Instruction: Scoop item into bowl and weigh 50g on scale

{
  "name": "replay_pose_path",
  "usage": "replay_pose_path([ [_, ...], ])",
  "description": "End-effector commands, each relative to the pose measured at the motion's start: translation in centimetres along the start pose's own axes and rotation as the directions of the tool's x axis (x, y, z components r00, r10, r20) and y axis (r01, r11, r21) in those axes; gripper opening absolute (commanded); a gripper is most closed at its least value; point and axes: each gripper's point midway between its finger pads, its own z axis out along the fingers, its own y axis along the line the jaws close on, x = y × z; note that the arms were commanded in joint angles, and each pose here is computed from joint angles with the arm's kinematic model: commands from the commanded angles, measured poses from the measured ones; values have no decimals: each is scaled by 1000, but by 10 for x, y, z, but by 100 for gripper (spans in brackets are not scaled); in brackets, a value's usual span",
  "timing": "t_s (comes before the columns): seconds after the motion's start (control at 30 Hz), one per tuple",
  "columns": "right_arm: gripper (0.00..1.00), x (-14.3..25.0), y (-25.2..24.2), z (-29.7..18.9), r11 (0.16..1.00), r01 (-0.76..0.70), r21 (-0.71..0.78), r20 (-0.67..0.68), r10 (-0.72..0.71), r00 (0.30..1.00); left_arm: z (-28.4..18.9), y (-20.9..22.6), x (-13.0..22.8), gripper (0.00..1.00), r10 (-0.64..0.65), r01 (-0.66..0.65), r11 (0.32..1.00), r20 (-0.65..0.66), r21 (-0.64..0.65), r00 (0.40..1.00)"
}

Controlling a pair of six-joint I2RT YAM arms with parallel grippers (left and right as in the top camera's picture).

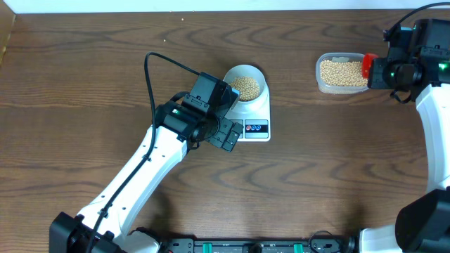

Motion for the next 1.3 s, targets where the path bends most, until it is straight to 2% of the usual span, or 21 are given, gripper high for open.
replay_pose_path([
  [0.0,1,9,-8,24,1000,7,22,-53,-5,999,-2,3,-2,98,13,-12,1000,8,-11,1000],
  [0.23,1,10,-3,60,1000,2,-28,-73,-4,997,-2,3,-2,98,13,-12,1000,8,-11,1000],
  [0.4,1,16,11,82,992,-15,-124,-100,2,995,-2,3,-2,98,13,-12,1000,8,-11,1000],
  [0.8,1,29,35,100,960,-57,-274,-151,15,988,-2,3,-2,98,13,-12,1000,8,-11,1000],
  [1.0,1,21,37,98,940,-98,-327,-134,57,989,-2,3,-2,98,13,-12,1000,8,-11,1000],
  [1.27,1,-3,5,77,921,-162,-354,-79,144,987,-2,3,-2,98,13,-12,1000,8,-11,1000],
])
